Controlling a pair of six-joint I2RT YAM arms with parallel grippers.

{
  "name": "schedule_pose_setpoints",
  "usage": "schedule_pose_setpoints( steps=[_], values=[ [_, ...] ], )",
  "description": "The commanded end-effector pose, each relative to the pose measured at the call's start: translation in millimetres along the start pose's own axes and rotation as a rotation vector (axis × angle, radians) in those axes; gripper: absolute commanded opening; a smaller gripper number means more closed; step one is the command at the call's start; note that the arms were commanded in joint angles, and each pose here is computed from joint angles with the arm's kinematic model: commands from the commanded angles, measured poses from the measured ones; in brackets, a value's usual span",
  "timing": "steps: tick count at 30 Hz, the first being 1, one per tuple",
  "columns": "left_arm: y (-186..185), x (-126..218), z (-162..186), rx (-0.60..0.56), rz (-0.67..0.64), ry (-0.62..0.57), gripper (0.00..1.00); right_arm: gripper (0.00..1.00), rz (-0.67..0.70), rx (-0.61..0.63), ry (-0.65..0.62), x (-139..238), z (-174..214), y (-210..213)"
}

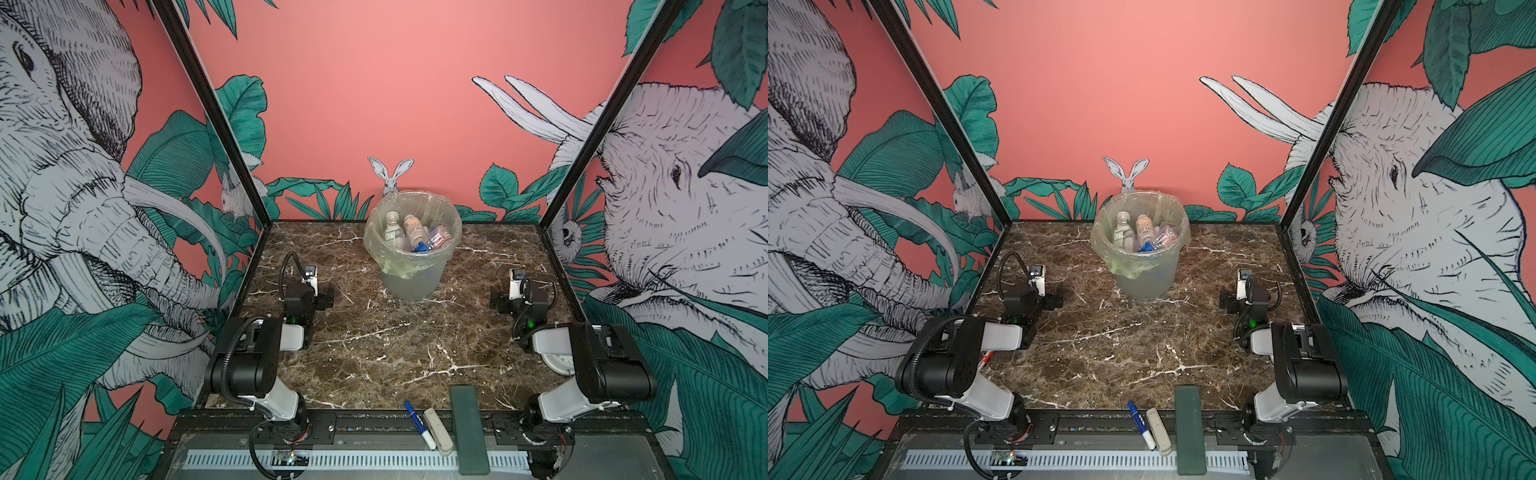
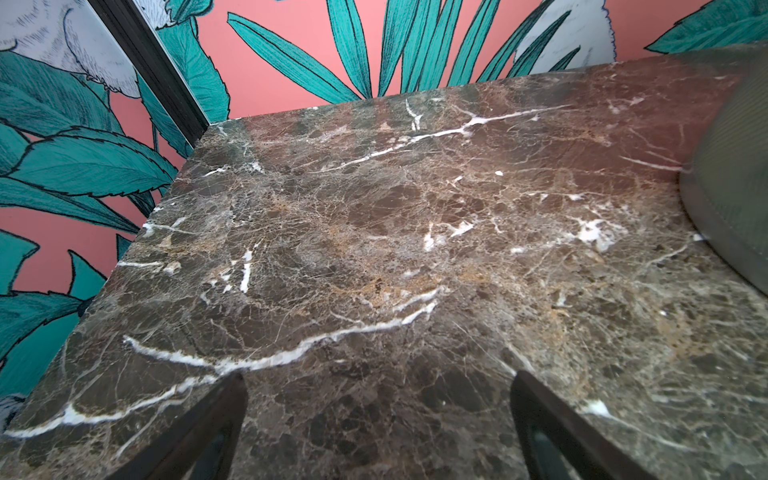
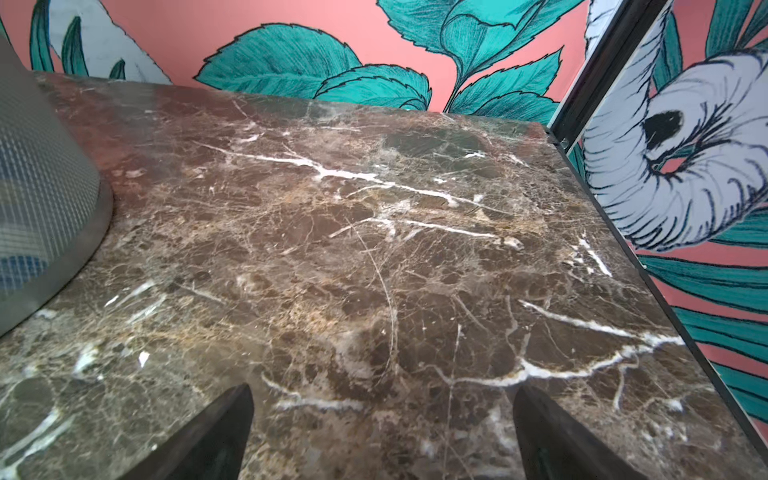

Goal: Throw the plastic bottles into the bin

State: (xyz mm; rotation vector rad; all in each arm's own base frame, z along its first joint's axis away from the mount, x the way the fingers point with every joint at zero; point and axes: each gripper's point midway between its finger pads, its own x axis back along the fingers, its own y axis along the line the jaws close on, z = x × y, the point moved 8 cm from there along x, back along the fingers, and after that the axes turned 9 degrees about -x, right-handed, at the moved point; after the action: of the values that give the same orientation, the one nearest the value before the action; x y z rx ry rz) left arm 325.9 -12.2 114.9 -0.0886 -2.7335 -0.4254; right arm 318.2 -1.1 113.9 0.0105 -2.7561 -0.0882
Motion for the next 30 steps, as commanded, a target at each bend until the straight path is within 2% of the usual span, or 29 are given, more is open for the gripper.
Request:
schedule_pose_setpoints(
  steps=[1,6,12,30],
  values=[
    [2.8,1.0,-7.3,-0.011,0.002,-0.022,1.0,0.99,-0.032,-0.014,-0.038,-2.0,-8.5,2.5],
    [2.8,1.0,-7.4,-0.011,0.0,-0.022,1.0,0.99,-0.028,-0.016,-0.041,-2.0,-8.5,2.2],
    [2.9,1.2,-7.3,-0.012,0.001,-0.022,1.0,0.99,0.044,-0.022,-0.036,-2.7,-8.8,-0.9],
    [2.9,0.8,-7.0,-0.01,0.001,-0.021,1.0,0.99,0.049,-0.02,-0.039,-2.8,-9.3,-1.0]
  ],
)
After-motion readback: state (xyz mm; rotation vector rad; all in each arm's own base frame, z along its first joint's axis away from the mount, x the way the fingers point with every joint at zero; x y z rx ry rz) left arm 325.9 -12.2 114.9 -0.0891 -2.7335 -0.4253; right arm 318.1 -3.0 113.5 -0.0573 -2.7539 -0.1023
